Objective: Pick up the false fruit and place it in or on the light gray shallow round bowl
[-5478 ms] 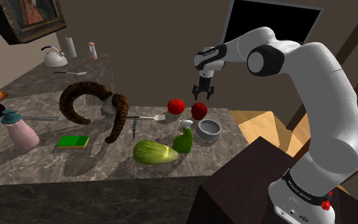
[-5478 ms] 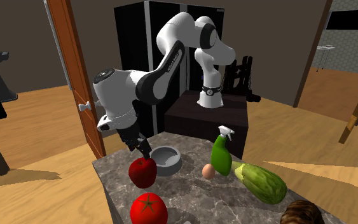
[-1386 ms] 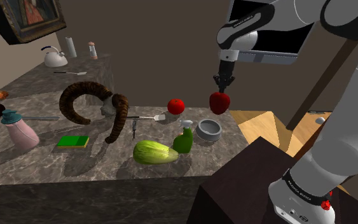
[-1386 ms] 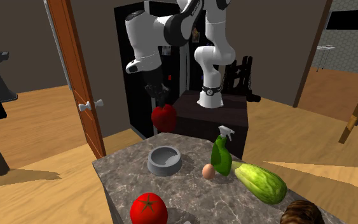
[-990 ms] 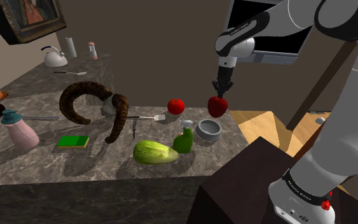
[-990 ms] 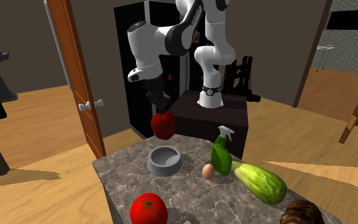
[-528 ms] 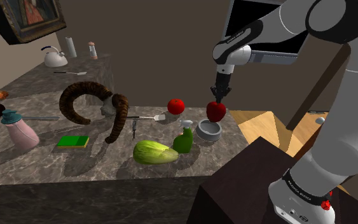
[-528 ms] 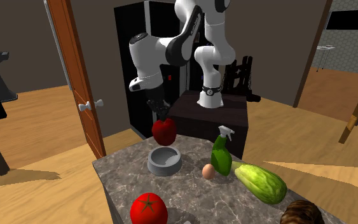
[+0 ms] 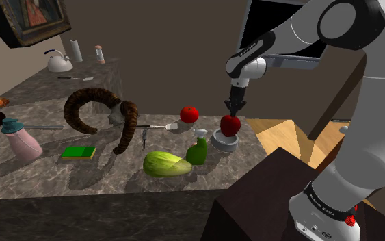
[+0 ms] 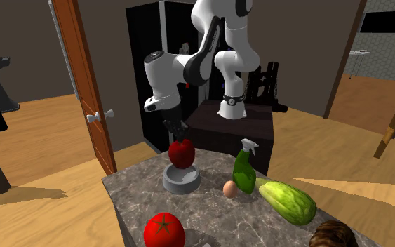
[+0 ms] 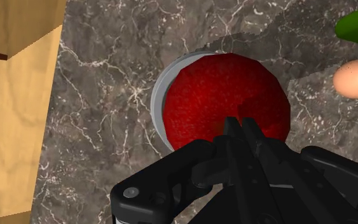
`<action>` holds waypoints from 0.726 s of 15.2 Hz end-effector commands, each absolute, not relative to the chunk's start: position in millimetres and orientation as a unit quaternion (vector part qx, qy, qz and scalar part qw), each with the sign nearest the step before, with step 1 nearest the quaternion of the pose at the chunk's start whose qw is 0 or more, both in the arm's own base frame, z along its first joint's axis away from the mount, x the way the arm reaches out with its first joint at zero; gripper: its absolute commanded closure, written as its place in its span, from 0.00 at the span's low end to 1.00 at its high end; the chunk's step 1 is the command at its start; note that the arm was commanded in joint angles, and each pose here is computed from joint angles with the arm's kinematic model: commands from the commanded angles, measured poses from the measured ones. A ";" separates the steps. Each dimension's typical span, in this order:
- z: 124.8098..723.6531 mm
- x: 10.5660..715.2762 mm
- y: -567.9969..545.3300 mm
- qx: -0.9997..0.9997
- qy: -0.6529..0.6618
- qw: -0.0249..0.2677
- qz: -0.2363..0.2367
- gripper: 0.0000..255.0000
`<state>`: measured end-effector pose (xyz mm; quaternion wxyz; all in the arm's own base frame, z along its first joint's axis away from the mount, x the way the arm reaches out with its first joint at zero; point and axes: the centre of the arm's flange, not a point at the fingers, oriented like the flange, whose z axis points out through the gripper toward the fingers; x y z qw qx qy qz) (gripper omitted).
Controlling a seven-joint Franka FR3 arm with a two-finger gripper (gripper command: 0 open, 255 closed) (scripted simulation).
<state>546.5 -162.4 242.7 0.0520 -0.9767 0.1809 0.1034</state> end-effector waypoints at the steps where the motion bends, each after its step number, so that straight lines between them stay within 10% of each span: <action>1: 231.1 546.7 -163.9 -0.977 0.181 0.052 0.103 1.00; 11: 217.8 546.7 -163.9 -0.977 0.181 0.052 0.103 1.00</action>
